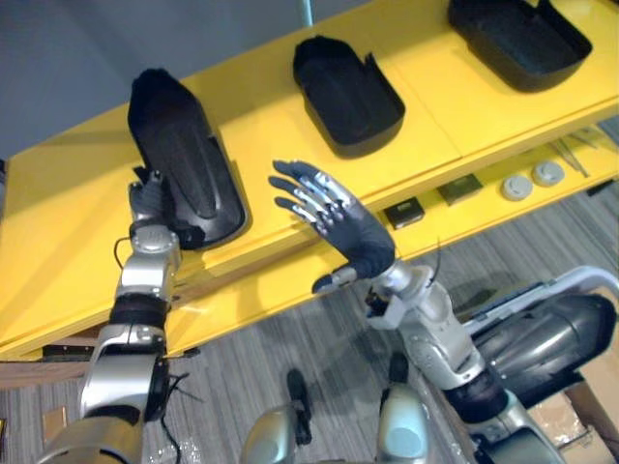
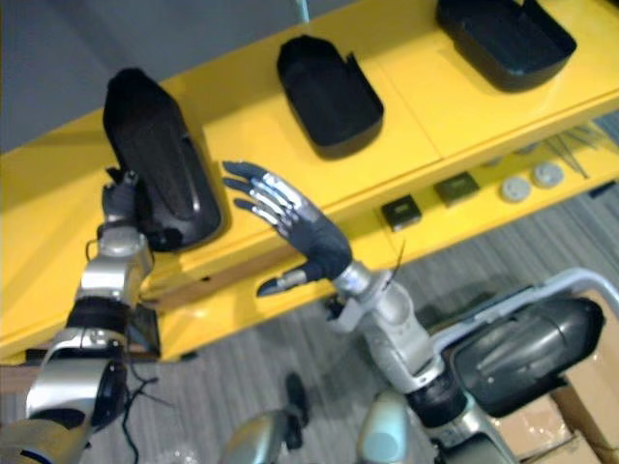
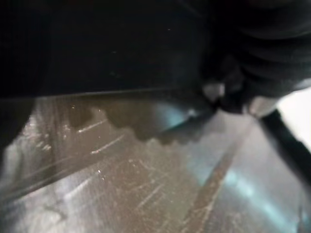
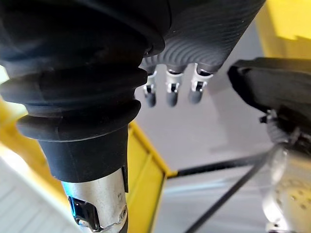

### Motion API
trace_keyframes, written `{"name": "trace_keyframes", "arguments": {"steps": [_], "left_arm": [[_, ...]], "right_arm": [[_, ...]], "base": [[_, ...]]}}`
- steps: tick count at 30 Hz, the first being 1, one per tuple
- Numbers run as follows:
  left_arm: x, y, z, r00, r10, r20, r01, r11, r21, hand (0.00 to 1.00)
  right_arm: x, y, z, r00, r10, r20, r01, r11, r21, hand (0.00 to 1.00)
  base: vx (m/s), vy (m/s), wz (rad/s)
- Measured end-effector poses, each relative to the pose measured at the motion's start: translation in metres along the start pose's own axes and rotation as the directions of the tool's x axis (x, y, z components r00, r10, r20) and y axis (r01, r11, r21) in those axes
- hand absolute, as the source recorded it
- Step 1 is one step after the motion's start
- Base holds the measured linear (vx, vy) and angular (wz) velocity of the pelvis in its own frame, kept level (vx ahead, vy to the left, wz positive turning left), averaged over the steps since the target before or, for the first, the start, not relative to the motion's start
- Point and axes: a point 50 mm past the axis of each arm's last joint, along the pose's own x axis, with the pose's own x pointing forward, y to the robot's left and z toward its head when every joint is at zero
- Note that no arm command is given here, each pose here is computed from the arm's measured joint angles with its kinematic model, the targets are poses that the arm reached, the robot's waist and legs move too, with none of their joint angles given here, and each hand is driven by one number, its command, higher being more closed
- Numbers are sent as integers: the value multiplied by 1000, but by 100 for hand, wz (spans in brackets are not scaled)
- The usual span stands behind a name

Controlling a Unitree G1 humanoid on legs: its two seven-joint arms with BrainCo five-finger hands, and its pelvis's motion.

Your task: Walk over and take plastic housings, then place them on the shelf

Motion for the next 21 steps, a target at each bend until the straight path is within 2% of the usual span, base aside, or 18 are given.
{"name": "trace_keyframes", "arguments": {"steps": [6, 10, 15, 21], "left_arm": [[3, -12, 41, 997, -21, 79, 23, 999, -24, 100], [5, -12, 61, 996, 26, 90, -21, 998, -55, 100], [9, -3, 62, 997, 66, 47, -63, 997, -53, 100], [11, 3, 62, 996, 89, 15, -88, 996, -30, 100]], "right_arm": [[3, 3, 1, 1000, 5, 13, -5, 1000, 11, 0], [5, 4, 1, 1000, -3, 6, 3, 1000, 21, 0], [9, 11, 13, 999, 20, 43, -21, 1000, 17, 0], [2, 9, 9, 1000, -16, 27, 16, 1000, 26, 0]], "base": [[11, -8, -14], [-2, -14, -10], [9, -9, -6], [4, -4, -1]]}}
